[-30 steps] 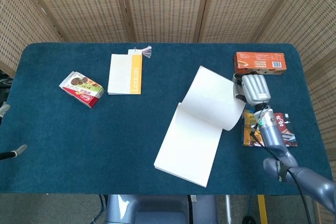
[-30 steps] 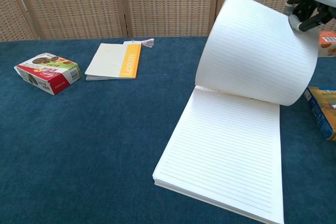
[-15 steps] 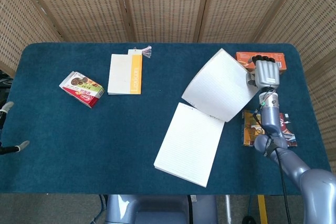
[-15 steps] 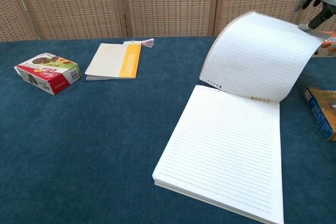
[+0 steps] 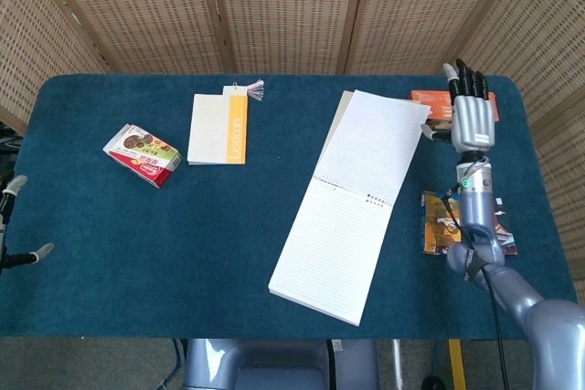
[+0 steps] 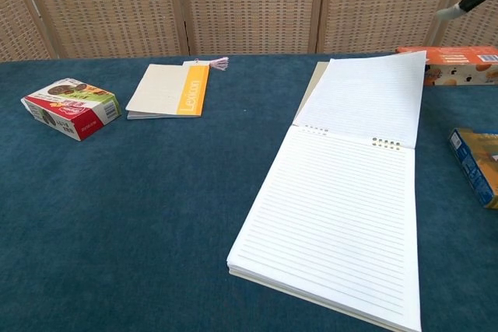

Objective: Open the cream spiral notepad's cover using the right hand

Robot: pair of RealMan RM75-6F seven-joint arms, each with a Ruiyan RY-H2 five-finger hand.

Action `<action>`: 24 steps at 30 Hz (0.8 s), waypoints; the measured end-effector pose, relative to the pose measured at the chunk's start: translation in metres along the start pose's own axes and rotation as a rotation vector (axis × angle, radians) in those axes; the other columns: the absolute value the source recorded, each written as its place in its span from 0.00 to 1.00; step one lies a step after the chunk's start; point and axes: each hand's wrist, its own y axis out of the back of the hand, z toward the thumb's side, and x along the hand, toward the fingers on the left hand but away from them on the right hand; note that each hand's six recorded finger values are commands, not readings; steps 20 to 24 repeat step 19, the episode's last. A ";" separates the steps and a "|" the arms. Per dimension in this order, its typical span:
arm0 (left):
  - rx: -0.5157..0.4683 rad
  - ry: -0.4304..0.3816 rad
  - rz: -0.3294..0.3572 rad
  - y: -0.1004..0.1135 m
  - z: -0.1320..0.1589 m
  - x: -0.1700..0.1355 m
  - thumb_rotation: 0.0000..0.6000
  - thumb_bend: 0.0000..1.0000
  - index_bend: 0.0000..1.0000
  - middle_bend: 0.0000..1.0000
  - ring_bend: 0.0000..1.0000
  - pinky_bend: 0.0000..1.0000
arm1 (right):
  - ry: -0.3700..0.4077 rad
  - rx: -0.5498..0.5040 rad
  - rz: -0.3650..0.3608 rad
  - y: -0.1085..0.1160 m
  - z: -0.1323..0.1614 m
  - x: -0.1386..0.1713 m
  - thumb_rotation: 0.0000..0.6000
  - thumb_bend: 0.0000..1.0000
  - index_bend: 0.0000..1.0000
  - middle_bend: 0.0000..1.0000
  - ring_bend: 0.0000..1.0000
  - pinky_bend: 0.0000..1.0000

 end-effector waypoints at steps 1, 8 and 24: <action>0.003 -0.010 0.001 -0.001 0.002 -0.001 1.00 0.00 0.00 0.00 0.00 0.00 | 0.038 -0.015 -0.031 0.007 0.001 0.009 1.00 0.00 0.00 0.00 0.00 0.00; 0.005 -0.053 0.008 -0.003 0.010 -0.010 1.00 0.00 0.00 0.00 0.00 0.00 | 0.153 -0.094 -0.007 0.024 0.000 0.076 1.00 0.00 0.00 0.00 0.00 0.00; -0.003 -0.114 0.018 -0.004 0.019 -0.019 1.00 0.00 0.00 0.00 0.00 0.00 | 0.111 -0.035 0.046 0.057 -0.032 0.211 1.00 0.00 0.00 0.00 0.00 0.00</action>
